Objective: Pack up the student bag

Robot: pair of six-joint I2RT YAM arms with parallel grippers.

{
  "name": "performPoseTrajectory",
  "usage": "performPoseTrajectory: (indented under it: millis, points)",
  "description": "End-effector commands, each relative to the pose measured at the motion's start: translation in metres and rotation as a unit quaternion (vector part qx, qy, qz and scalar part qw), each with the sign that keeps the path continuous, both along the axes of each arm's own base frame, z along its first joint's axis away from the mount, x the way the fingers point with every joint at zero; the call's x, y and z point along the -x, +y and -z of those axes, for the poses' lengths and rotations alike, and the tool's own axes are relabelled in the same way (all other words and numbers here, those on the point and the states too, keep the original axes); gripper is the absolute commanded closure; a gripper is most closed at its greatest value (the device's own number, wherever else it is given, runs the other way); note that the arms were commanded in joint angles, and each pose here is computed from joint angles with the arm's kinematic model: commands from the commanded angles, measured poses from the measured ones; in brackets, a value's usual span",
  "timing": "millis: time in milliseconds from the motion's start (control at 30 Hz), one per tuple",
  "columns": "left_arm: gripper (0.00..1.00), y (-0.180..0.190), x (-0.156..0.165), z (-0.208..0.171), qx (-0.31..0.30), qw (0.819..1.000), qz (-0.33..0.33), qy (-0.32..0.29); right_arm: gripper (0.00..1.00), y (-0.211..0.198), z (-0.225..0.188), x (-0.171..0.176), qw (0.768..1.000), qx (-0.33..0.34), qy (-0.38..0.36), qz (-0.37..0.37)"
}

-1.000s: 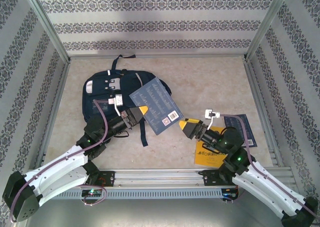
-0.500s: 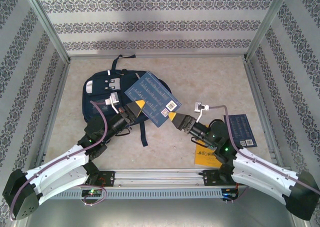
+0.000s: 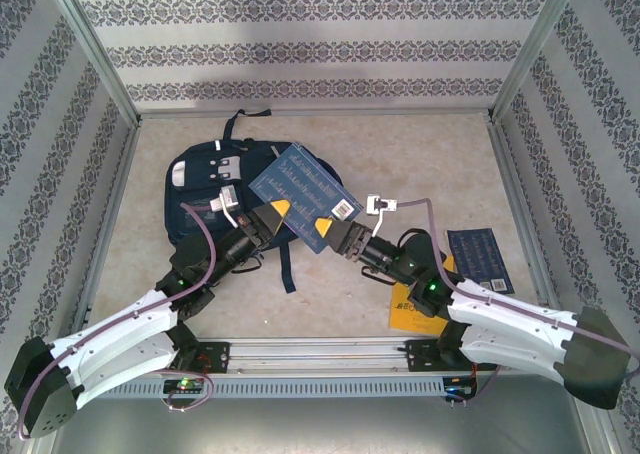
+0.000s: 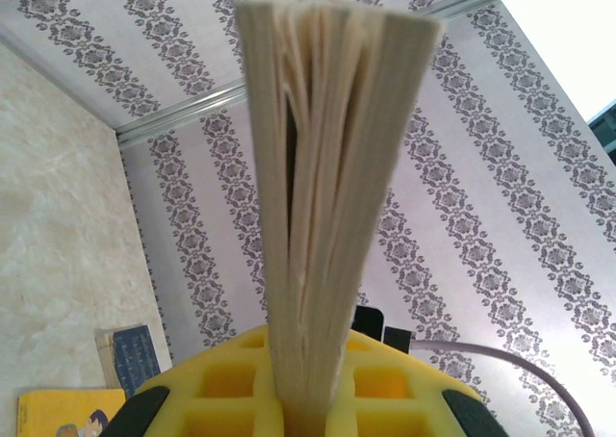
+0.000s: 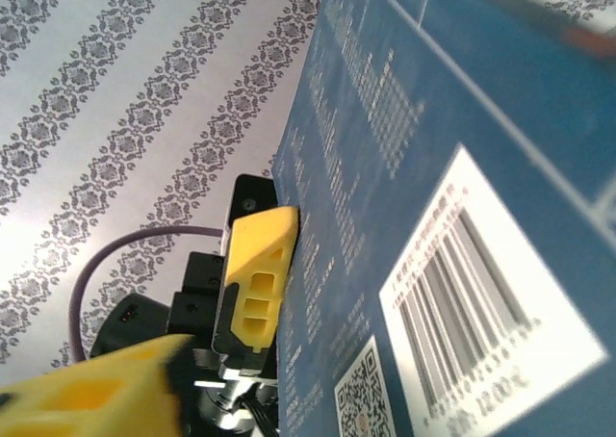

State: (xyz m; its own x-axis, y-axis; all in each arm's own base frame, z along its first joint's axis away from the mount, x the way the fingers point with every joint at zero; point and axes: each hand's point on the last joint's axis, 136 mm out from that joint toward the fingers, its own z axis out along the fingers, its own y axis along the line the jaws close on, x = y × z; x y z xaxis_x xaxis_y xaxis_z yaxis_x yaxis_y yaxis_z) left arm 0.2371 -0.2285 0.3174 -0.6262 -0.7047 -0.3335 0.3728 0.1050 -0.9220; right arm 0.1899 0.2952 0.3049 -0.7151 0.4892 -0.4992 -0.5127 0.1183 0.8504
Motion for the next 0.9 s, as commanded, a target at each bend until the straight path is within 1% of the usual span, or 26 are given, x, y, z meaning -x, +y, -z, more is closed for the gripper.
performPoseTrajectory:
  millis: [0, 167, 267, 333, 400, 433, 533, 567, 633, 700, 800, 867]
  points:
    - [1.00, 0.001, 0.006, -0.026, 0.027, 0.999, 0.000, -0.026, 0.53, -0.004, -0.028, -0.003, 0.998, -0.039, -0.033, 0.027]
    - [1.00, 0.001, 0.006, -0.018, 0.025, 1.000, -0.002, -0.018, 0.58, -0.018, -0.021, -0.015, 0.995, -0.048, -0.025, 0.080]
    - [1.00, 0.001, 0.006, -0.016, 0.024, 1.000, -0.003, -0.016, 0.67, -0.020, -0.022, -0.017, 0.994, -0.051, -0.027, 0.090]
    - [1.00, 0.001, 0.006, -0.015, 0.022, 1.000, -0.004, -0.015, 0.76, -0.019, -0.022, -0.018, 0.994, -0.054, -0.028, 0.090]
    - [1.00, 0.001, 0.005, -0.012, 0.017, 1.000, -0.005, -0.010, 0.94, -0.017, -0.023, -0.018, 0.994, -0.056, -0.030, 0.087]
    - [1.00, 0.000, 0.004, -0.011, 0.012, 1.000, -0.005, -0.006, 1.00, -0.017, -0.023, -0.018, 0.994, -0.055, -0.030, 0.088]
    - [0.99, -0.003, 0.002, -0.003, -0.012, 1.000, -0.004, 0.011, 1.00, -0.021, -0.019, -0.019, 0.994, -0.046, -0.032, 0.099]
    - [0.92, -0.003, 0.002, -0.001, -0.021, 1.000, -0.006, 0.016, 1.00, -0.025, -0.017, -0.020, 0.993, -0.042, -0.034, 0.107]
    - [0.72, -0.001, 0.001, 0.006, -0.048, 0.999, -0.013, 0.021, 1.00, -0.033, -0.009, -0.022, 0.991, -0.023, -0.032, 0.129]
    - [0.52, 0.005, 0.000, 0.019, -0.111, 0.993, -0.031, 0.034, 1.00, -0.046, 0.011, -0.028, 0.987, 0.021, -0.010, 0.161]
    - [0.34, 0.021, -0.001, 0.049, -0.210, 0.974, -0.062, 0.065, 1.00, -0.069, 0.050, -0.033, 0.973, 0.094, 0.025, 0.211]
    - [0.30, 0.028, -0.002, 0.065, -0.249, 0.963, -0.074, 0.075, 1.00, -0.085, 0.078, -0.034, 0.964, 0.121, 0.054, 0.232]
